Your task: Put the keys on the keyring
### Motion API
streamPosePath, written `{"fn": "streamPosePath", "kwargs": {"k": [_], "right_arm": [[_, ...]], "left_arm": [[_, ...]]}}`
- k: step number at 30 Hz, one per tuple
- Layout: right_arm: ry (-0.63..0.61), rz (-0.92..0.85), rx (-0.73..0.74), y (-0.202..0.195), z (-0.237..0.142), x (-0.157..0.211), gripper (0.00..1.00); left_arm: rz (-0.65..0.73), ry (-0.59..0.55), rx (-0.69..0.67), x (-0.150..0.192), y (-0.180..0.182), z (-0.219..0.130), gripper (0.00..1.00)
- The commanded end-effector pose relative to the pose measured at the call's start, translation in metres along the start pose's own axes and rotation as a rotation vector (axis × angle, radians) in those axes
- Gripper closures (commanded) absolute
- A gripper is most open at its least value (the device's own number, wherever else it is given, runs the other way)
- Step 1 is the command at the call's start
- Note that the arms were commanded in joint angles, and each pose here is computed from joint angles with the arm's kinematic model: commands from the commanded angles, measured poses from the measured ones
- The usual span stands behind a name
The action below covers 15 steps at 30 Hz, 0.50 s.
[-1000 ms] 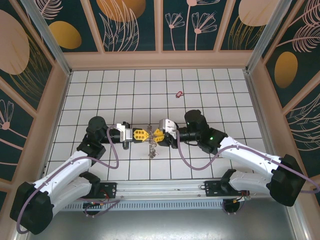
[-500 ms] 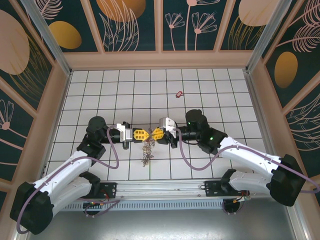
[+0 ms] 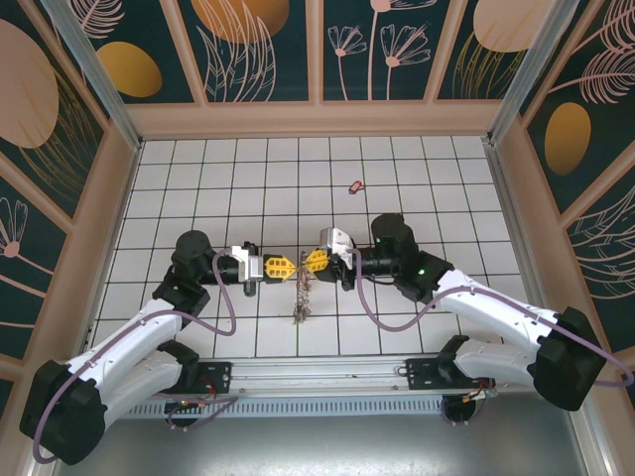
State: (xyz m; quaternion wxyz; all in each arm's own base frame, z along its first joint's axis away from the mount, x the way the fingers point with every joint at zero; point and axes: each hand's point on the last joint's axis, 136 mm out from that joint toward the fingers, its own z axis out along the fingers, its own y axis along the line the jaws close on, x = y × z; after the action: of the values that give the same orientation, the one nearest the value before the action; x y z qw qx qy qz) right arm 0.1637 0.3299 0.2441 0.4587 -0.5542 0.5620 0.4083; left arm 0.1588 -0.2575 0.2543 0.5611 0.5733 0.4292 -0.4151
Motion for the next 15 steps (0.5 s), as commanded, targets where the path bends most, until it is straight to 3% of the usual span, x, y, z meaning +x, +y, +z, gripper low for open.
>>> {"fn": "streamPosePath", "kwargs": {"k": [1, 6, 12, 15], "right_arm": [[-0.03, 0.037, -0.029, -0.0009, -0.004, -0.0141, 0.91], [-0.012, 0.167, -0.113, 0.0008, -0.003, -0.0151, 0.87], [0.048, 0.28, -0.186, 0.0018, 0.0041, -0.0123, 1.0], [0.075, 0.32, -0.205, 0.0025, 0.0042, -0.0118, 1.0]], "left_arm": [[0.05, -0.028, 0.036, -0.0102, -0.0032, 0.0013, 1.0], [0.054, -0.021, 0.042, -0.0091, -0.0025, 0.0024, 1.0], [0.056, -0.02, 0.042, -0.0096, -0.0011, 0.0029, 1.0], [0.054, -0.014, 0.04, -0.0075, -0.0013, 0.003, 1.0]]}}
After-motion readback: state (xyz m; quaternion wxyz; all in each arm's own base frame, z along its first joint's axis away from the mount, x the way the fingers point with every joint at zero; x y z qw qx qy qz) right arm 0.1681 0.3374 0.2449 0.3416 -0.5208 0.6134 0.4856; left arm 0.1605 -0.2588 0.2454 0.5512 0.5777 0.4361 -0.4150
